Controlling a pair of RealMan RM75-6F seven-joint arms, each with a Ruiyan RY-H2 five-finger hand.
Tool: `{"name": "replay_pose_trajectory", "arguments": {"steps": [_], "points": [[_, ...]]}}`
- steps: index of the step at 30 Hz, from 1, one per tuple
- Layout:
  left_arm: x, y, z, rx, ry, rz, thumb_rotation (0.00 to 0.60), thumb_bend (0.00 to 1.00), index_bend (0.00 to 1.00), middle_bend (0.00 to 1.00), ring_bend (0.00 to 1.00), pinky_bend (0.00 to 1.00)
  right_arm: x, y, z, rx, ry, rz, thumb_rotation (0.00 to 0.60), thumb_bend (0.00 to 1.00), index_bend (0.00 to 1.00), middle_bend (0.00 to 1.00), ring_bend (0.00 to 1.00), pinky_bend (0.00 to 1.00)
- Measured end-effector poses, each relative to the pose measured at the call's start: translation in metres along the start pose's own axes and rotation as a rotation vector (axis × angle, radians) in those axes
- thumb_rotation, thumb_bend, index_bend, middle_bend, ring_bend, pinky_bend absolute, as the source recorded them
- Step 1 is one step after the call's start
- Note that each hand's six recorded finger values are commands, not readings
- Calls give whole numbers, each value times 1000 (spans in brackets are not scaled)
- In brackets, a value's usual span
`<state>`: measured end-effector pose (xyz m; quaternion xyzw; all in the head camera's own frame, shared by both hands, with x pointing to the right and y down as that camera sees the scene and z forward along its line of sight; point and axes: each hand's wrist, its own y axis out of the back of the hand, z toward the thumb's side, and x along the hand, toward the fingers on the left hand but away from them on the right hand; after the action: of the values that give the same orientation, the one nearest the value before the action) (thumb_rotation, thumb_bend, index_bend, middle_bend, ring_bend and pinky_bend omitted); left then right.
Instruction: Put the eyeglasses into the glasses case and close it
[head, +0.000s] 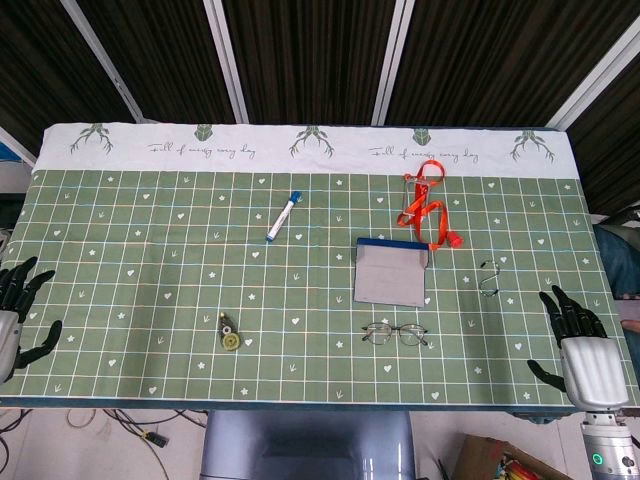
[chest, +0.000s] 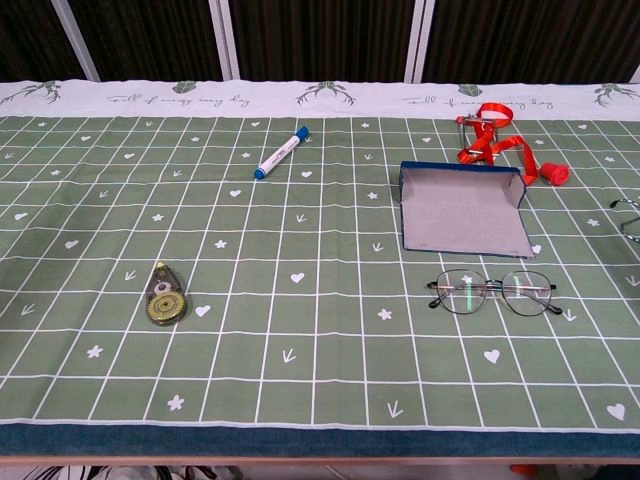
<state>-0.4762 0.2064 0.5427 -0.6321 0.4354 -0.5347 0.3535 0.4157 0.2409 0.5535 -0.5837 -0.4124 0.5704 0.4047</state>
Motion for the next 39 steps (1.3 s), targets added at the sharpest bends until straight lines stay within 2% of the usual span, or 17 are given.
{"name": "replay_pose_trajectory", "arguments": {"steps": [11, 23, 29, 33, 36, 39], "points": [[-2, -2, 1, 14, -2, -3, 600, 385, 132, 0, 0, 0, 1, -2, -2, -11, -13, 26, 600, 123, 84, 55, 152, 211], [-2, -2, 0, 21, 20, 6, 600, 385, 129, 0, 0, 0, -5, -8, -13, -76, -59, 59, 600, 123, 84, 57, 153, 211], [-2, -3, 2, 10, 23, 3, 600, 385, 129, 0, 0, 0, -6, -19, -10, -210, -52, 151, 600, 128, 122, 67, 150, 211], [-2, -4, 0, 4, 34, 0, 600, 385, 129, 0, 0, 0, -12, -23, -7, -353, -58, 231, 600, 134, 140, 68, 148, 211], [-1, -4, 0, -6, 39, -3, 600, 385, 129, 0, 0, 0, -23, -25, -7, -386, -63, 289, 600, 145, 186, 68, 148, 211], [0, -4, 0, -8, 43, -4, 600, 385, 129, 0, 0, 0, -41, -28, -4, -377, -60, 349, 600, 184, 224, 68, 148, 211]]}}
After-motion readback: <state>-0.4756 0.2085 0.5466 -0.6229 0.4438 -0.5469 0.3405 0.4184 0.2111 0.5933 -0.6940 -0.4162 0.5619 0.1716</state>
